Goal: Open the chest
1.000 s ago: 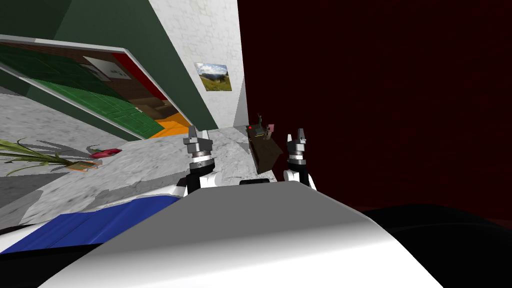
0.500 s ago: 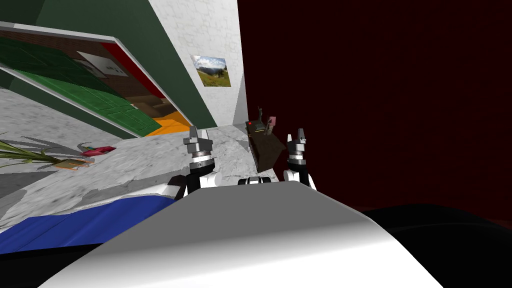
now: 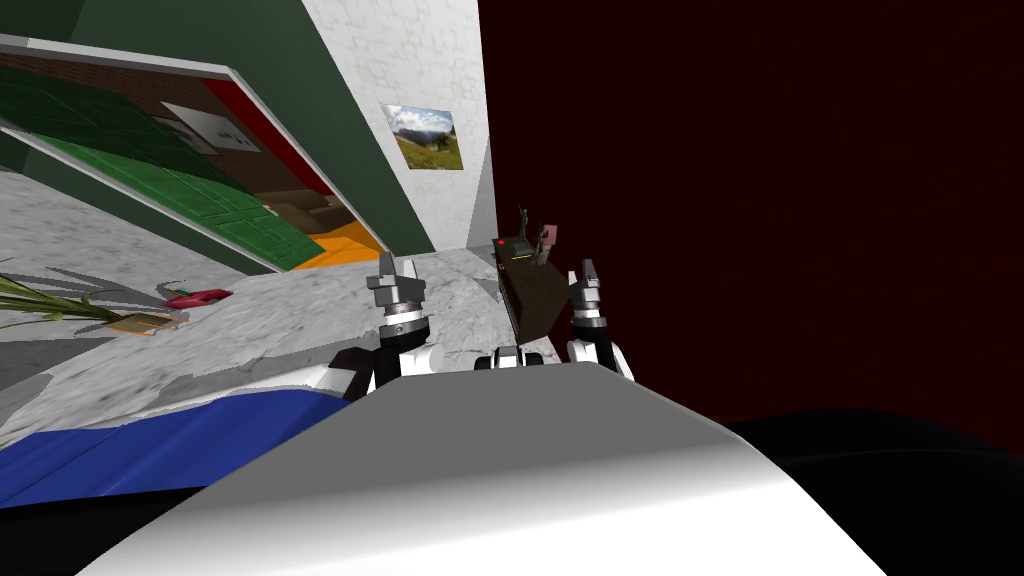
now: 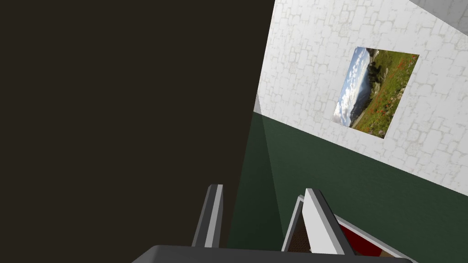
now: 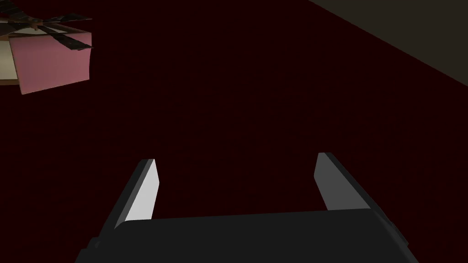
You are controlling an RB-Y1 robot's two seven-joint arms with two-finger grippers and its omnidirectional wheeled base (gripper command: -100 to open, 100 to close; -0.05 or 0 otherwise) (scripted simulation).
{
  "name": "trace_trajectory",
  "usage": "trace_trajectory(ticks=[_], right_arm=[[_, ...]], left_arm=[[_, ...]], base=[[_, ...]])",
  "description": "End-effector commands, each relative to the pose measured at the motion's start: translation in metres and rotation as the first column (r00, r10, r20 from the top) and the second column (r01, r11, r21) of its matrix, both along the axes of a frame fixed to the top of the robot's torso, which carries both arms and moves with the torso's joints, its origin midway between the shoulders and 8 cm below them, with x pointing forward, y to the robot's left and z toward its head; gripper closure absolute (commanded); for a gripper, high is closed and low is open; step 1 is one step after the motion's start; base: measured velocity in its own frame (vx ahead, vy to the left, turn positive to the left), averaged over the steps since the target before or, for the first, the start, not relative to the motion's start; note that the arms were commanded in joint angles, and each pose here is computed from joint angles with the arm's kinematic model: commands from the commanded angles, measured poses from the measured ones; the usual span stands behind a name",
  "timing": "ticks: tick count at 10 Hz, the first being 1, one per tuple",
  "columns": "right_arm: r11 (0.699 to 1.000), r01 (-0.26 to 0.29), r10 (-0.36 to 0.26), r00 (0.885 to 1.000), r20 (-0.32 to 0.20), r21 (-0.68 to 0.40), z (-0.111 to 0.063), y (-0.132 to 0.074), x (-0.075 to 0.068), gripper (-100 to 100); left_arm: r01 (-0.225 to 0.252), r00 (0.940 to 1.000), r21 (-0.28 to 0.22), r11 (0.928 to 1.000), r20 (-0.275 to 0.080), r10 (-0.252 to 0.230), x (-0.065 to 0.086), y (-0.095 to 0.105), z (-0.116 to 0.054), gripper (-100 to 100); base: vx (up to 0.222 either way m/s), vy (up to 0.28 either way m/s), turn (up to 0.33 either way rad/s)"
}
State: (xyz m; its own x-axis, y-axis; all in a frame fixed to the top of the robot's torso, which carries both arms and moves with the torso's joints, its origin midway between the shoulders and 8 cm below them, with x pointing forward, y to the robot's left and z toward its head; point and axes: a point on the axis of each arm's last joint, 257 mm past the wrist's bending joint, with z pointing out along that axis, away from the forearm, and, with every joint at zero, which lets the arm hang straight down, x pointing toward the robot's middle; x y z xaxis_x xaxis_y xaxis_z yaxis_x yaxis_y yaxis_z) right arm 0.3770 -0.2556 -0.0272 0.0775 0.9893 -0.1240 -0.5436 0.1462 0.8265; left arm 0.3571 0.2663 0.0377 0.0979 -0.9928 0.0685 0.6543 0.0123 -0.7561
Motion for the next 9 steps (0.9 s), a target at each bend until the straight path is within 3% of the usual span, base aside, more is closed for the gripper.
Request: trace_trajectory(ticks=[1,3,5,6,7,8,9], right_arm=[[0.992,0.005,-0.013,0.998,-0.059,-0.127,-0.022,0.011,0.018,-100],[0.983,0.01,-0.026,0.996,-0.081,-0.186,-0.032,0.016,0.025,-100],[0.957,0.008,-0.047,0.991,-0.126,-0.291,-0.053,0.028,0.04,-100],[0.952,0.015,-0.055,0.991,-0.123,-0.306,-0.053,0.028,0.04,-100],[0.932,0.012,-0.069,0.987,-0.143,-0.362,-0.065,0.033,0.048,-100],[0.929,0.016,-0.073,0.987,-0.142,-0.37,-0.065,0.033,0.048,-100],[0.904,0.012,-0.089,0.983,-0.16,-0.428,-0.076,0.039,0.056,-100]], left_arm=[[0.0,1.0,0.0,1.0,0.0,0.0,0.0,0.0,0.0,0],[0.0,1.0,0.0,1.0,0.0,0.0,0.0,0.0,0.0,0],[0.0,1.0,0.0,1.0,0.0,0.0,0.0,0.0,0.0,0],[0.0,1.0,0.0,1.0,0.0,0.0,0.0,0.0,0.0,0],[0.0,1.0,0.0,1.0,0.0,0.0,0.0,0.0,0.0,0],[0.0,1.0,0.0,1.0,0.0,0.0,0.0,0.0,0.0,0],[0.0,1.0,0.0,1.0,0.0,0.0,0.0,0.0,0.0,0]], base=[[0.04,0.065,0.047],[0.041,0.054,0.028],[0.028,0.054,0.046],[0.031,0.05,0.022],[0.033,0.057,0.034],[0.028,0.044,0.018],[0.027,0.047,0.037]])
